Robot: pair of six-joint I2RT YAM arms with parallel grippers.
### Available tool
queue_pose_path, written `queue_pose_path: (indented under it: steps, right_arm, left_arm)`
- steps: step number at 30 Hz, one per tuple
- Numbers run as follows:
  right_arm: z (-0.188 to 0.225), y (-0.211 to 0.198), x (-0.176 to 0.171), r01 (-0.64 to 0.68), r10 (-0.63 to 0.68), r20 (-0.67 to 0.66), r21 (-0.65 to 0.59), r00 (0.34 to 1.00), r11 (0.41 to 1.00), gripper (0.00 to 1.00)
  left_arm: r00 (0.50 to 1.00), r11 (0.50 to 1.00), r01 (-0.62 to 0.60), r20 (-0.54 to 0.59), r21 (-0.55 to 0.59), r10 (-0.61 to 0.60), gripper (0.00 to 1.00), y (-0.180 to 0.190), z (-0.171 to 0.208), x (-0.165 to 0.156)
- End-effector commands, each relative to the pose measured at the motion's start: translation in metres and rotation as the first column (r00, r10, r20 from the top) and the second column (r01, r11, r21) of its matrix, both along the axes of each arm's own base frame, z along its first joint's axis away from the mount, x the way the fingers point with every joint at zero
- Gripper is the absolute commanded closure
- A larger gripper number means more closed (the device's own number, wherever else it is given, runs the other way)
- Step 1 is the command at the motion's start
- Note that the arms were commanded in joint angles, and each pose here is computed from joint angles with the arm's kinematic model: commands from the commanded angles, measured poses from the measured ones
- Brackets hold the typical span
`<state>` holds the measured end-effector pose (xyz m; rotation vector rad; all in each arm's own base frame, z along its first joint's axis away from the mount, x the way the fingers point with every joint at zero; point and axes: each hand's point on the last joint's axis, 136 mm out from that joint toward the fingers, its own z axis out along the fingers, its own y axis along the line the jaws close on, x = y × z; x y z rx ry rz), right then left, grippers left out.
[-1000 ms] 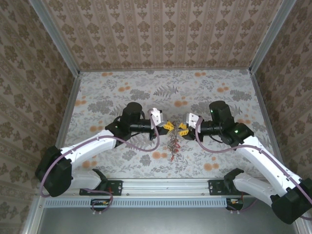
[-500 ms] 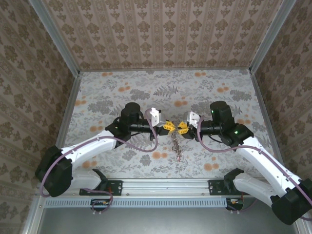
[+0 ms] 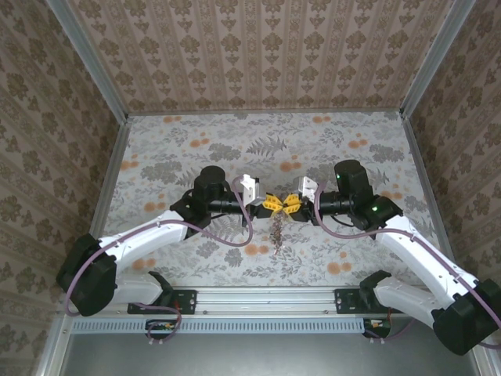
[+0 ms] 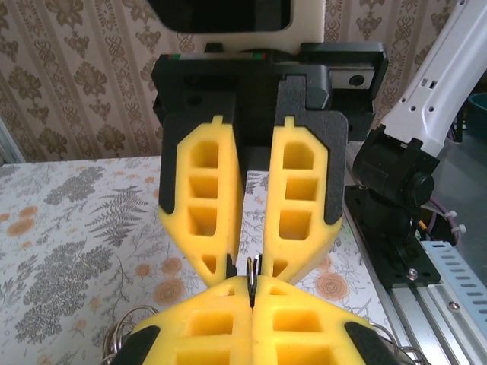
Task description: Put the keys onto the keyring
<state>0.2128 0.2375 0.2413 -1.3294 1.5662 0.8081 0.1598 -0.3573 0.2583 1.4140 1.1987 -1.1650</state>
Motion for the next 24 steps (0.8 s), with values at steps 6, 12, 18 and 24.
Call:
queue_pose_path:
  steps: [6,12,18,24]
  right_arm:
    - [0.002,0.006,-0.005,-0.044,0.045,-0.031,0.027,0.999,0.999,0.98]
    - [-0.004,-0.006,-0.002,0.001,-0.004,-0.027,-0.09,1.0,0.996,1.0]
    - [-0.022,-0.02,-0.005,0.005,-0.027,-0.06,-0.338,0.998,0.941,1.0]
    - [-0.022,-0.018,0.001,0.027,-0.053,-0.054,-0.395,0.997,0.918,1.0]
  left_arm:
    - [0.998,0.997,0.037,0.051,-0.066,-0.034,1.0,-0.002,0.018,-0.006]
    - [0.995,0.99,-0.094,0.056,0.11,0.088,0.9,0.008,-0.013,0.01]
    - [0.995,0.965,-0.096,0.052,0.244,0.086,0.85,0.014,-0.033,0.011]
    - [0.997,0.98,-0.072,0.031,0.187,0.067,0.79,0.003,-0.022,0.011]
